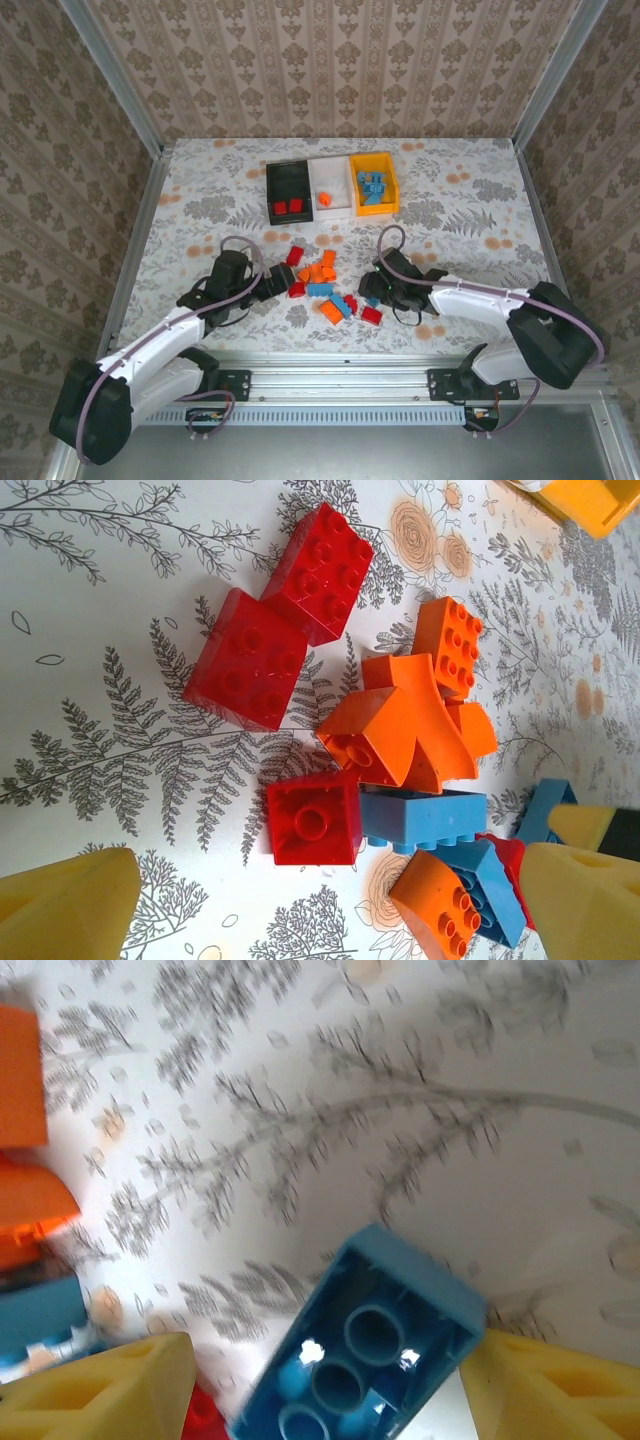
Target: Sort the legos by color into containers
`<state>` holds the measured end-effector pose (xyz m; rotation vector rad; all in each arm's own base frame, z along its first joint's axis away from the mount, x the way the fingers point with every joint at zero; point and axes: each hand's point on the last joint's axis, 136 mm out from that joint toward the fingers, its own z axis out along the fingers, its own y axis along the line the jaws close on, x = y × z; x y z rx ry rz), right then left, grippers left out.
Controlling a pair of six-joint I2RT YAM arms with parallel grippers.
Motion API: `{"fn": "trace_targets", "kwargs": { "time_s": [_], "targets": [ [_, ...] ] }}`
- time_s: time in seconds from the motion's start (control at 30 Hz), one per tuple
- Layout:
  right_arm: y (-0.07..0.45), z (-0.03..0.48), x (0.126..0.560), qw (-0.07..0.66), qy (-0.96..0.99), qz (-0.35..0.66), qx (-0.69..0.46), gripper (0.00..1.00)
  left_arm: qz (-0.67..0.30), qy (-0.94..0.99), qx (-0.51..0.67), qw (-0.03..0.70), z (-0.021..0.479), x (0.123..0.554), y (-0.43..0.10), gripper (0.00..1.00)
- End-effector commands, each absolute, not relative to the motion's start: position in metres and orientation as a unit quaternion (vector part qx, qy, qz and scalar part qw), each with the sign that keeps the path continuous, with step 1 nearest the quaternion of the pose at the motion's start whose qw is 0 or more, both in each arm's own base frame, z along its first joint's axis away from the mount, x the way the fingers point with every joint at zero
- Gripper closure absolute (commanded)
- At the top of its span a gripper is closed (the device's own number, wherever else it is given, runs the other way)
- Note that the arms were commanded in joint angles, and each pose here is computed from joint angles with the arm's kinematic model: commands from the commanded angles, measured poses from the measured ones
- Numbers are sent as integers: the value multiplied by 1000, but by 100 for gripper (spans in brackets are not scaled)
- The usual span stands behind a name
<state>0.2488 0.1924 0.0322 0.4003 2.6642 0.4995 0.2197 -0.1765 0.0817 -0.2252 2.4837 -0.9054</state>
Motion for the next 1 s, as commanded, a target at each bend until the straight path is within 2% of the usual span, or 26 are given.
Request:
{"fn": "trace_targets", "kwargs": {
  "time_s": [0.0,0.17,0.37,0.63,0.8,0.97],
  "targets": [
    [202,48,280,236,951,168,109,29,-325,908,-77,253,91,223,-176,0],
    [202,44,293,234,964,111,52,32,-323,909,-76,251,89,221,-174,0],
    [182,43,279,246,967,45,39,32,-316,911,-75,253,86,221,-172,0],
    [196,24,261,206,977,46,-20,33,-320,913,-70,243,83,225,-178,0],
    [184,16,260,208,978,4,-22,43,-320,915,-69,234,79,224,-180,0],
    [176,16,263,215,976,-24,-25,59,-318,915,-71,238,78,226,-179,0]
  ]
}}
